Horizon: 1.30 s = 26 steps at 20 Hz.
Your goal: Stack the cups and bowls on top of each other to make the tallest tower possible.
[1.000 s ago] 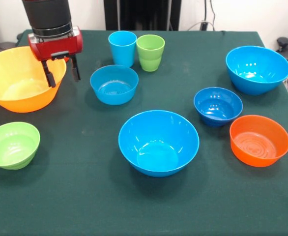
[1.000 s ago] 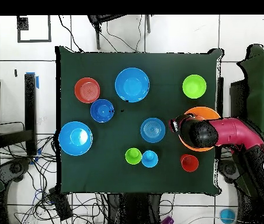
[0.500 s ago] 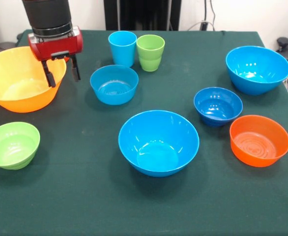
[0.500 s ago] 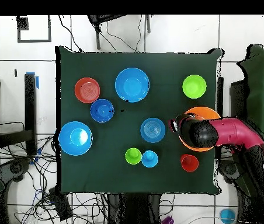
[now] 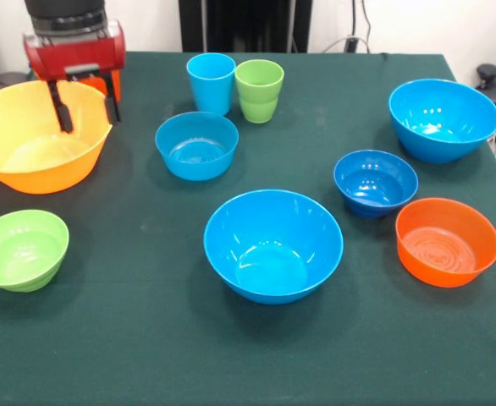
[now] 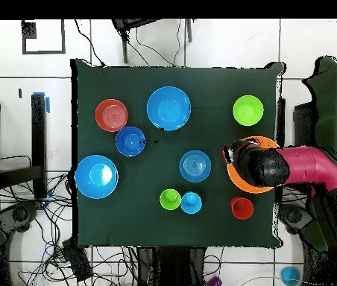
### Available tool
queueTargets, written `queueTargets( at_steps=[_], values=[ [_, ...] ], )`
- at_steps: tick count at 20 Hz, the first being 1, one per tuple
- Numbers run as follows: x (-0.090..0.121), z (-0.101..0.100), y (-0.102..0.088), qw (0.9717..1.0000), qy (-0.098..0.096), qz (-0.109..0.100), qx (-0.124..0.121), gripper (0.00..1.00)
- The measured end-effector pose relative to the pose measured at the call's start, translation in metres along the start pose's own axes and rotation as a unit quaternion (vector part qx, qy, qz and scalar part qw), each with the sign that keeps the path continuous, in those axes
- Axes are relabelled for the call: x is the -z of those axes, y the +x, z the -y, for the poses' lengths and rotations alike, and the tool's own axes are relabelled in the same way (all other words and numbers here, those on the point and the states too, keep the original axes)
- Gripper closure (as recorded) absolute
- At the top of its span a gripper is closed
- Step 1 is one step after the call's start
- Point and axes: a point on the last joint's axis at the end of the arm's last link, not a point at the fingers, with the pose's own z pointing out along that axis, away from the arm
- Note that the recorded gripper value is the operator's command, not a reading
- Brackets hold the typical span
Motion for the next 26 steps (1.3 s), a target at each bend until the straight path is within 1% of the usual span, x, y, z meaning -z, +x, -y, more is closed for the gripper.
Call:
queueTargets(
  at_steps=[1,3,6,9,16,21,23,26],
  values=[
    [0.014,0.006,-0.003,1.0,0.005,-0.001,-0.005,0.0],
    [0.024,0.011,-0.004,0.9999,0.01,-0.004,-0.008,0.0],
    [0.038,0.016,-0.006,0.9997,0.019,-0.011,-0.008,0.0],
    [0.043,0.019,-0.007,0.9996,0.025,-0.014,-0.007,0.0],
    [0.041,0.018,-0.006,0.9996,0.023,-0.014,-0.007,0.0],
    [0.034,0.014,-0.004,0.9998,0.014,-0.015,-0.008,0.0],
    [0.026,0.01,-0.001,0.9998,0.004,-0.017,-0.01,0.0],
    [0.019,0.007,0.002,0.9997,-0.003,-0.019,-0.012,0.0]
  ],
)
